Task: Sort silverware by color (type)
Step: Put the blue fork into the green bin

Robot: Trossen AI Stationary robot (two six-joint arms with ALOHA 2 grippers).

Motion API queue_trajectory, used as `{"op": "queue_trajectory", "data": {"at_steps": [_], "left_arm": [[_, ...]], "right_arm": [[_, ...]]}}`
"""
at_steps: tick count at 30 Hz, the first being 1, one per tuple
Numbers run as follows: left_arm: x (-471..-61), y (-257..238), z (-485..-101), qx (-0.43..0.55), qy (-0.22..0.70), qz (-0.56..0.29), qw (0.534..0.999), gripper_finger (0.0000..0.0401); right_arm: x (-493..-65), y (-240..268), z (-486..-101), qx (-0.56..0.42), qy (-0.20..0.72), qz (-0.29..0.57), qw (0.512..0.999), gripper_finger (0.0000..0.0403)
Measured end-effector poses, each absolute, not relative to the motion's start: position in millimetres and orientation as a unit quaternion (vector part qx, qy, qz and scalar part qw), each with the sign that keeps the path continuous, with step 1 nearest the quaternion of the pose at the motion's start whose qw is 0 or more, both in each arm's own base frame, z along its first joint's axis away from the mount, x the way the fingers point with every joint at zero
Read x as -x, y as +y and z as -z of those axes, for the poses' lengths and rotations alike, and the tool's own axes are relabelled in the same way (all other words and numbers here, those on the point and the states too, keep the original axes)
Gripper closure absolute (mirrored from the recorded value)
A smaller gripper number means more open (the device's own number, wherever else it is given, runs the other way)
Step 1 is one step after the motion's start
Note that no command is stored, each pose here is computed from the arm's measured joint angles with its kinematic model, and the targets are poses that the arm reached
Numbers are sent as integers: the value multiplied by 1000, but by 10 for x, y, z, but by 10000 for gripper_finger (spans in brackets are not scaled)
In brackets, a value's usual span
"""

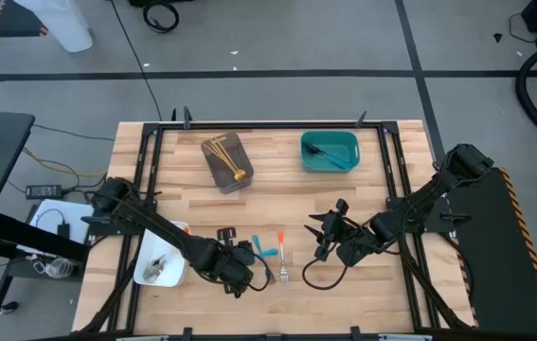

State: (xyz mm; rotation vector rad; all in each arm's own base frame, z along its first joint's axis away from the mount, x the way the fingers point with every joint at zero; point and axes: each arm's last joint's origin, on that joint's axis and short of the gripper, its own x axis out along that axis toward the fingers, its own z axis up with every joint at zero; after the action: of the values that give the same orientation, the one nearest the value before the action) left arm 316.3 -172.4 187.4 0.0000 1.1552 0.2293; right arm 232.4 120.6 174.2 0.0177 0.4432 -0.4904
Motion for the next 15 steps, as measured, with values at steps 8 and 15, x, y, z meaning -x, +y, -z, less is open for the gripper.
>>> {"op": "queue_trajectory", "data": {"at_steps": [8, 15], "left_arm": [[-3217, -1575, -1963, -34, 524, -124, 842, 380], [-3287, -1424, -1967, -59, 523, -134, 840, 379]], "right_arm": [[-2323, 1208, -1739, -10, 221, 236, 946, 238], [-2322, 1209, -1737, -9, 222, 235, 946, 238]]}}
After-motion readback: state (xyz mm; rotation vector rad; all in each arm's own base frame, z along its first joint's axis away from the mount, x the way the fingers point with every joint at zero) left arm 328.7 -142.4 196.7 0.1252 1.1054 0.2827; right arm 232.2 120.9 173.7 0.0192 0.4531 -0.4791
